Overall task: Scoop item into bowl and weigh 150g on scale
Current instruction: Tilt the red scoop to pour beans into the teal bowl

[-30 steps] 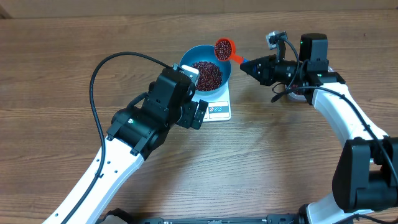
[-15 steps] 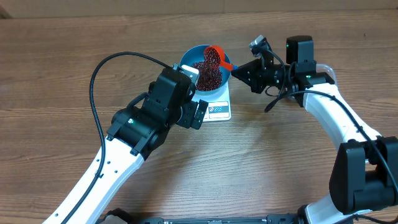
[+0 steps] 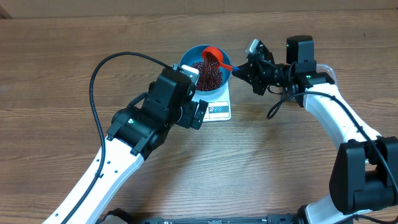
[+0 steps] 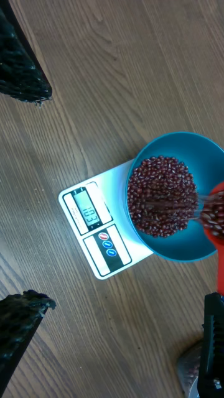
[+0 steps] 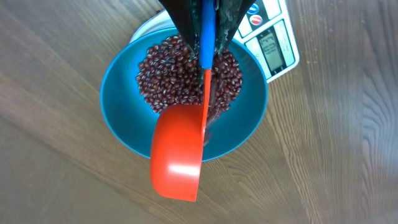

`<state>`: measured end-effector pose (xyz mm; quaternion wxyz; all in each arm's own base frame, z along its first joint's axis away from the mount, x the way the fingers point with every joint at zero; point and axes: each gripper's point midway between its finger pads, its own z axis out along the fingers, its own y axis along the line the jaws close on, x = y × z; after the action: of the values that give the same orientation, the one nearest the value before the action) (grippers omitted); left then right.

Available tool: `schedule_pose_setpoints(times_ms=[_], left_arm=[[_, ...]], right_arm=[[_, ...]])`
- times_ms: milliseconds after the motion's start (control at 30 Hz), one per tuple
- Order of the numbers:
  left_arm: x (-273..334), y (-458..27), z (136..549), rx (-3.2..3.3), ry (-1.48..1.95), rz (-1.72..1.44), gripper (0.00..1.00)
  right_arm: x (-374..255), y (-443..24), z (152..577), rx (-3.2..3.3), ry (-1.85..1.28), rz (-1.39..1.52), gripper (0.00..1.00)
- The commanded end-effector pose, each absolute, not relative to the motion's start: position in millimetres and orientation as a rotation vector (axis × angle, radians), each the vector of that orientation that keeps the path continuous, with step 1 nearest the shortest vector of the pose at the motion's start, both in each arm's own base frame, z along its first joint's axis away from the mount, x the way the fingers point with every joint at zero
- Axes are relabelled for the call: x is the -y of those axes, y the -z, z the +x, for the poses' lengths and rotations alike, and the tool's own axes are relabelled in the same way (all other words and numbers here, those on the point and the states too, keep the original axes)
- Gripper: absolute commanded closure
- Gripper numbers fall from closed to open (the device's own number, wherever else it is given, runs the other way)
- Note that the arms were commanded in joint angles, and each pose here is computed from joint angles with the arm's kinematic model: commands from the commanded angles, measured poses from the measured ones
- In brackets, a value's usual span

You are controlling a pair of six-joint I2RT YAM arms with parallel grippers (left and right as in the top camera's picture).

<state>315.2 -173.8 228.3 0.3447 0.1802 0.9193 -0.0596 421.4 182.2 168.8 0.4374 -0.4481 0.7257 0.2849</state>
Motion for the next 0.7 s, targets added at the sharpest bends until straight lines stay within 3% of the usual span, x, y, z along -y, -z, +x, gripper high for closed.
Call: schedule_pose_setpoints(times_ms=[0, 667], left_arm=[[172, -238, 317, -2.362, 0.152, 0.457, 0.01], [172, -238, 317, -2.362, 0.152, 0.457, 0.00]], right_arm=[[-183, -190, 424, -1.675, -0.603, -1.209, 0.96], [-175, -200, 447, -1.554, -0.377, -1.272, 0.96]])
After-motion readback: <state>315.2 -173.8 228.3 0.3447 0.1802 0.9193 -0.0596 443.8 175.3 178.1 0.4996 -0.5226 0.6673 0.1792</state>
